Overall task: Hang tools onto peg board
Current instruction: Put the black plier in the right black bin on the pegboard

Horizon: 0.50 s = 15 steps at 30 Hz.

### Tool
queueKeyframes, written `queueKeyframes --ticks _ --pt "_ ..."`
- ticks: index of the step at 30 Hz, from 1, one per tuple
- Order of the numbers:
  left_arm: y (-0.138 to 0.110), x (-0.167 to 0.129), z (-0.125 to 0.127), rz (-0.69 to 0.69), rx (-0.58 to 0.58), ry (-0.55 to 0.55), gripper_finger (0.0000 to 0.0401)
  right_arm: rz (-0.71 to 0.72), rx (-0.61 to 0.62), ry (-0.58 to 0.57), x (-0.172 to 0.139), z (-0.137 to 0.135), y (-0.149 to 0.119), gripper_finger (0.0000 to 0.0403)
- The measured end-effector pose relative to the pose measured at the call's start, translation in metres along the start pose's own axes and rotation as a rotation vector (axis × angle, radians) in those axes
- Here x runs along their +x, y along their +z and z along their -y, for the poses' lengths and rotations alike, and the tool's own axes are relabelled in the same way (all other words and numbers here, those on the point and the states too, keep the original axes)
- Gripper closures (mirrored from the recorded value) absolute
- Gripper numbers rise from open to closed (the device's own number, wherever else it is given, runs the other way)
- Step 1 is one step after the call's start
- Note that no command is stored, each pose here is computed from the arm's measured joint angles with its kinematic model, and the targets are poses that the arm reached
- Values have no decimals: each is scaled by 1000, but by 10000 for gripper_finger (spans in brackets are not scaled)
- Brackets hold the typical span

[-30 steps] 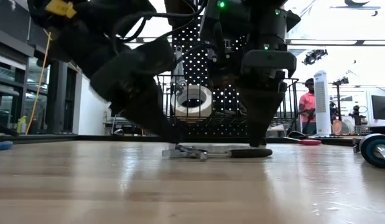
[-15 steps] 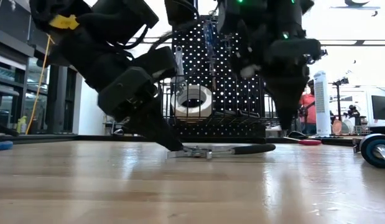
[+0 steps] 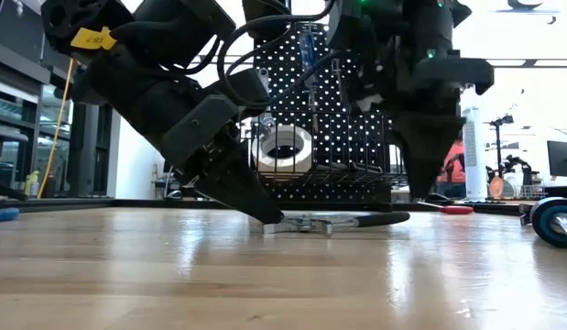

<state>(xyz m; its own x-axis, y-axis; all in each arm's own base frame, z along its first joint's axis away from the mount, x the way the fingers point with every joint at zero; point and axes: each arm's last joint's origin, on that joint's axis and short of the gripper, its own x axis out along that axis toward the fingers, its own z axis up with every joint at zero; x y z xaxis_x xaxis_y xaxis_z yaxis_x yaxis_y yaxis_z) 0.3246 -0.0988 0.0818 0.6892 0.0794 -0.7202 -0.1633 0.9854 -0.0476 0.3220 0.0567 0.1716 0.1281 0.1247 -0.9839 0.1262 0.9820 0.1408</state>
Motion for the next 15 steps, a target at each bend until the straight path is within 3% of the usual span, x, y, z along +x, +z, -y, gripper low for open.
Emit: queueKeyframes --ticks 6,10,15 --pt "0 0 0 4 0 12 401 32 -237 7 2 -5 3 252" --pt "0 0 -1 9 -2 15 401 64 -326 -87 6 -2 7 183" --pt "0 0 -1 11 -2 16 401 36 -361 -112 21 5 12 161"
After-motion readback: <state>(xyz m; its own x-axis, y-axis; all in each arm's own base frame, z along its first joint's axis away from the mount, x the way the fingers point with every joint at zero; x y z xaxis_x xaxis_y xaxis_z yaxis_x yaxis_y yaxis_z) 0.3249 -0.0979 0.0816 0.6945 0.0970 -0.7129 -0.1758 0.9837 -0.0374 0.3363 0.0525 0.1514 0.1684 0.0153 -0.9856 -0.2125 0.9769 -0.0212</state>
